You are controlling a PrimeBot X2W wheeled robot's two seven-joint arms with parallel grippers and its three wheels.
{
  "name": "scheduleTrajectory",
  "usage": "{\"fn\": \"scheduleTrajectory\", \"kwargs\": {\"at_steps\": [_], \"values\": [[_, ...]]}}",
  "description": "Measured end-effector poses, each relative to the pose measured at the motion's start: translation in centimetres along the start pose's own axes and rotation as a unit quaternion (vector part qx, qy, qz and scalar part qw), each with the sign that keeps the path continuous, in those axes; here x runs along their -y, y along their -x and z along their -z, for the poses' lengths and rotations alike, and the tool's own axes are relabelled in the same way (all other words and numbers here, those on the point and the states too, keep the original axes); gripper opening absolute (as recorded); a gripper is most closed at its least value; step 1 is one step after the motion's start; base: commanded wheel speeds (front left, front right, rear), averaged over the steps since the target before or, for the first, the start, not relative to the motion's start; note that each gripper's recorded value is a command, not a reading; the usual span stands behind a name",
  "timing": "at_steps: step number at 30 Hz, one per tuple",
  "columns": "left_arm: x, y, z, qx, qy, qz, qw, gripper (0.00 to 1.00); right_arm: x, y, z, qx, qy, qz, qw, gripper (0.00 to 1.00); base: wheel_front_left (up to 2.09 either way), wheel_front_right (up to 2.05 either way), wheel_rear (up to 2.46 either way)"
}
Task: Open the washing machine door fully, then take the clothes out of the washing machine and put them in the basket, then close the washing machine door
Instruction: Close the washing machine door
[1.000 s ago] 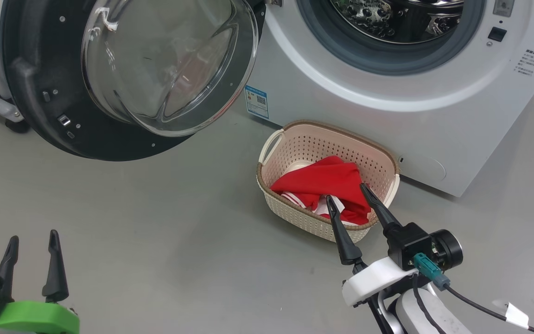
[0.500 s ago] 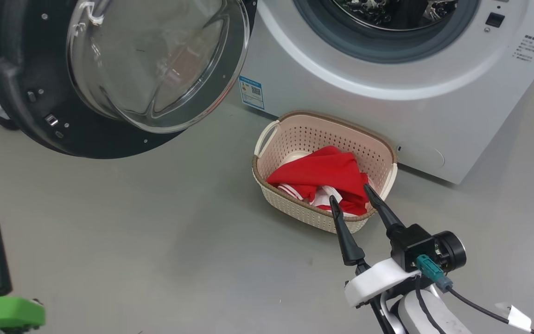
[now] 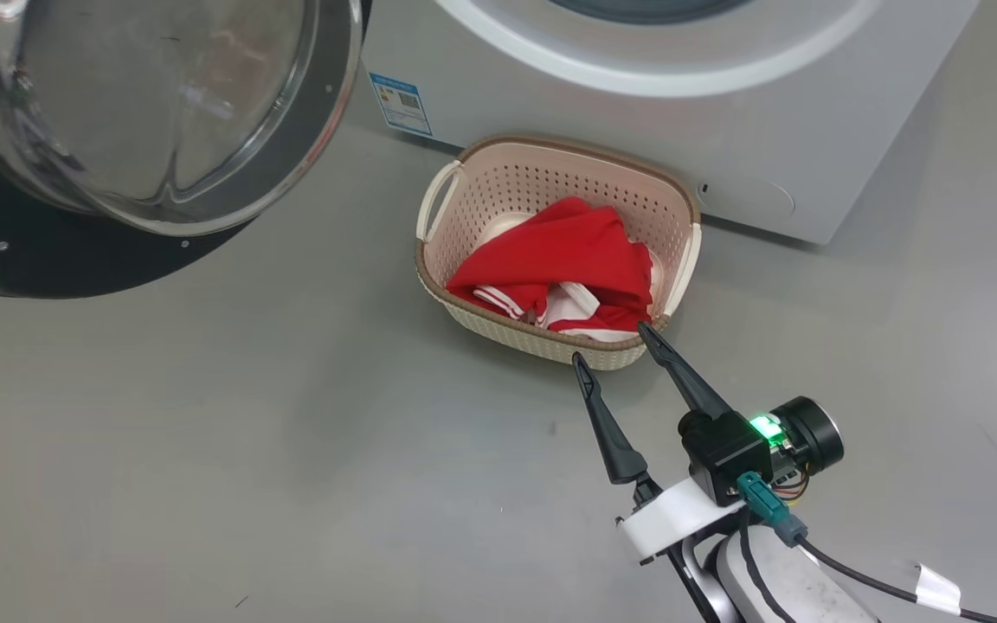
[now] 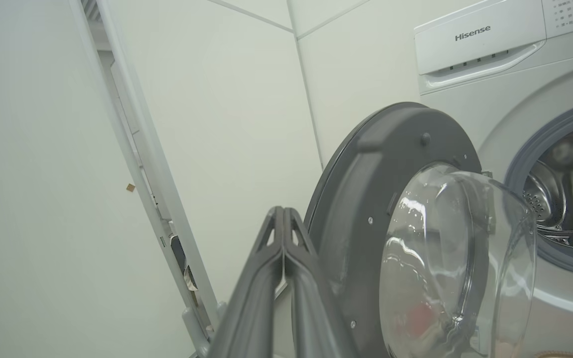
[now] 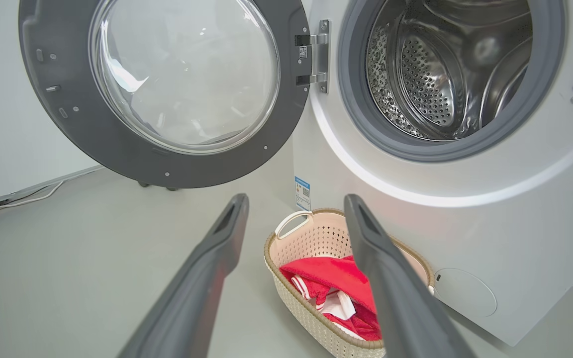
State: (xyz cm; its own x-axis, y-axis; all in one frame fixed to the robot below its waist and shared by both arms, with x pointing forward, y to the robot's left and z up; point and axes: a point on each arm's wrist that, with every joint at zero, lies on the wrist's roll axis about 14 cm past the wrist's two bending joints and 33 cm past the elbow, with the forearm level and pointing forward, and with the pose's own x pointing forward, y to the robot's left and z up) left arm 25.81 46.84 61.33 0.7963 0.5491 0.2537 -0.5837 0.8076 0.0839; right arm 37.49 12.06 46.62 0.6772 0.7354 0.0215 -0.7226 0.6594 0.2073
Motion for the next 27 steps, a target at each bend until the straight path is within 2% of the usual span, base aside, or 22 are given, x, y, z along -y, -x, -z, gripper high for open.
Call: {"fn": "scheduleTrajectory", "kwargs": {"at_steps": [4,8,12,15,21,24,27], "values": [[0.2,-4.2,-3.1,0.042,-0.003,0.016,0.999,0.00,1.3,-0.3,0.5,-0.001,-0.001,0.011,1.000,1.00,0.00,0.00,0.00],[-1.1,-7.4,-3.7,0.042,0.012,-0.003,0.999,0.00,1.9,-0.5,1.3,-0.006,0.001,0.010,1.000,1.00,0.00,0.00,0.00],[-3.6,-9.9,-2.7,0.019,0.063,-0.057,0.996,0.00,2.8,-0.4,2.2,-0.014,-0.003,0.018,1.000,1.00,0.00,0.00,0.00],[-5.7,-11.2,-1.7,0.007,0.116,-0.106,0.988,0.00,3.5,-0.3,2.7,-0.018,-0.004,0.025,1.000,1.00,0.00,0.00,0.00],[-7.6,-12.4,2.7,-0.058,0.206,-0.172,0.962,0.00,5.1,0.3,3.3,-0.026,-0.005,0.047,0.999,1.00,0.00,0.00,0.00],[-7.5,-12.3,5.7,-0.107,0.255,-0.192,0.942,0.00,5.8,0.6,3.4,-0.027,-0.004,0.057,0.998,1.00,0.00,0.00,0.00],[-6.5,-12.7,7.7,-0.131,0.325,-0.200,0.915,0.00,6.5,1.0,3.4,-0.029,-0.002,0.069,0.997,1.00,0.00,0.00,0.00]]}}
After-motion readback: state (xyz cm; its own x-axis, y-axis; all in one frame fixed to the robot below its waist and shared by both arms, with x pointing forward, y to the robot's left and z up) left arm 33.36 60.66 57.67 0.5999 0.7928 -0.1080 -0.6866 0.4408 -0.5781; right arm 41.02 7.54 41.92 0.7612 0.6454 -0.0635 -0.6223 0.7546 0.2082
